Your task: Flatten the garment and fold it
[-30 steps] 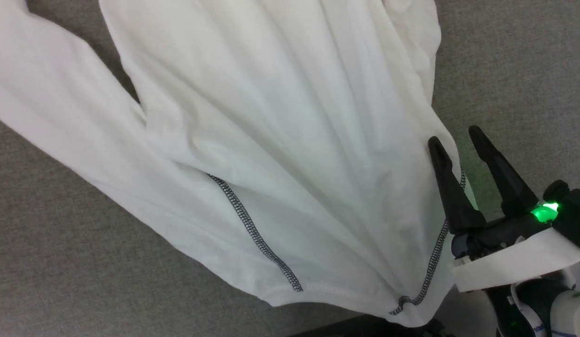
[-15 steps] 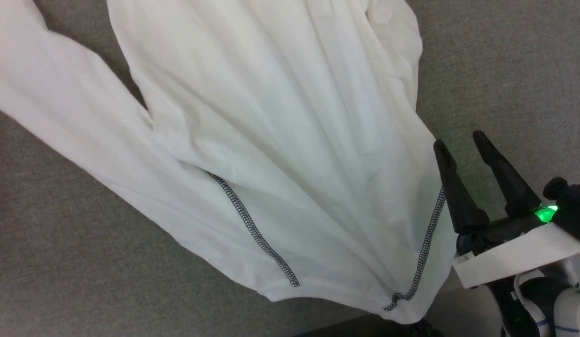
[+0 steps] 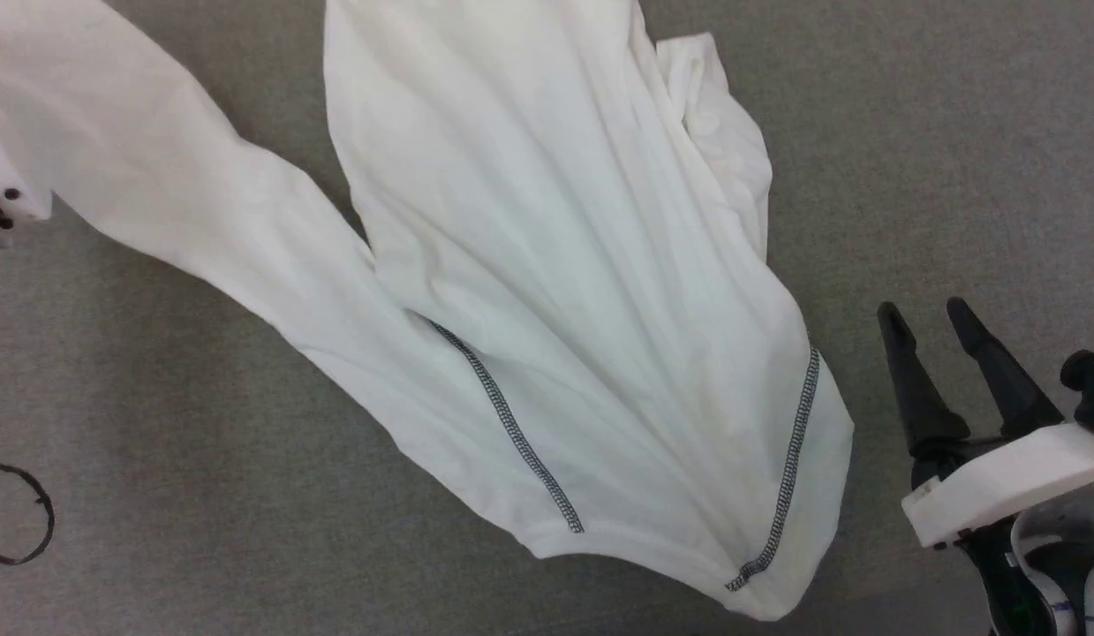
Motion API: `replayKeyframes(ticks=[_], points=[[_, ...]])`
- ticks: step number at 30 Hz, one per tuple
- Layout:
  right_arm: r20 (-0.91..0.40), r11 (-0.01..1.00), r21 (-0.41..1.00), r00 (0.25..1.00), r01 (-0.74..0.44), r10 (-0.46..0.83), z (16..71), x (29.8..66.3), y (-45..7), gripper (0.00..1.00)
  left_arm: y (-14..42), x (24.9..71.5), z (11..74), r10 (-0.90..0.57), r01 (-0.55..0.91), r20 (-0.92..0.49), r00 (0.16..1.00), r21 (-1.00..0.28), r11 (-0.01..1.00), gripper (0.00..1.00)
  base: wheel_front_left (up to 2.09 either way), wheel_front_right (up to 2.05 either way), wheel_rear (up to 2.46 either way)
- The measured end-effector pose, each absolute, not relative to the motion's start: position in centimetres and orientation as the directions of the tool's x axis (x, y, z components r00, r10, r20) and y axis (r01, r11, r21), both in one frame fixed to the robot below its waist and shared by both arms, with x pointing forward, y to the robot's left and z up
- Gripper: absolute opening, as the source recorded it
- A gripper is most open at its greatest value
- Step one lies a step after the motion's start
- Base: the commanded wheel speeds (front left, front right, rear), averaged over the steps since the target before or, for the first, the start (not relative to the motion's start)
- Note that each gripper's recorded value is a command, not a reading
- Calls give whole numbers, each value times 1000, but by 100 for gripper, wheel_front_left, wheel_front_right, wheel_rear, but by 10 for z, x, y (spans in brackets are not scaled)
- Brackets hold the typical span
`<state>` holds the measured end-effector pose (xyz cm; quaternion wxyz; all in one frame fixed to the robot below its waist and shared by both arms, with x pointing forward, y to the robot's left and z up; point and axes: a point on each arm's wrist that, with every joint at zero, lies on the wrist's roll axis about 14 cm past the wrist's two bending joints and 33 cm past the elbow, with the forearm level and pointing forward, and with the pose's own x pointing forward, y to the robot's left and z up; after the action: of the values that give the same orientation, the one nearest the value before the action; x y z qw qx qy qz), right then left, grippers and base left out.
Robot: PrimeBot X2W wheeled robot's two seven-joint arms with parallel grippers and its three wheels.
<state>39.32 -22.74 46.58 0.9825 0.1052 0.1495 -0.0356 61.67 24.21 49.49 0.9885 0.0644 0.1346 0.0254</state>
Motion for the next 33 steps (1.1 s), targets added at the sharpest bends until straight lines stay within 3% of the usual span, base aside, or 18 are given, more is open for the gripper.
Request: replayKeyframes(ticks=[6,11,21,33], points=[[-281,971,207,958,119,-57,483,373,-235,100,229,581,566,-11,38,-157,988,174,984,0,0,0,0],[-262,969,199,961,143,-88,496,356,-246,100,160,533,591,-192,213,-151,970,133,968,0,0,0,0],[-166,972,174,977,159,-131,536,343,-261,100,11,421,564,-522,519,-263,811,-88,850,0,0,0,0],[-228,966,154,959,206,-168,517,346,-272,100,-99,383,545,-697,641,-236,677,-277,716,0,0,0,0]])
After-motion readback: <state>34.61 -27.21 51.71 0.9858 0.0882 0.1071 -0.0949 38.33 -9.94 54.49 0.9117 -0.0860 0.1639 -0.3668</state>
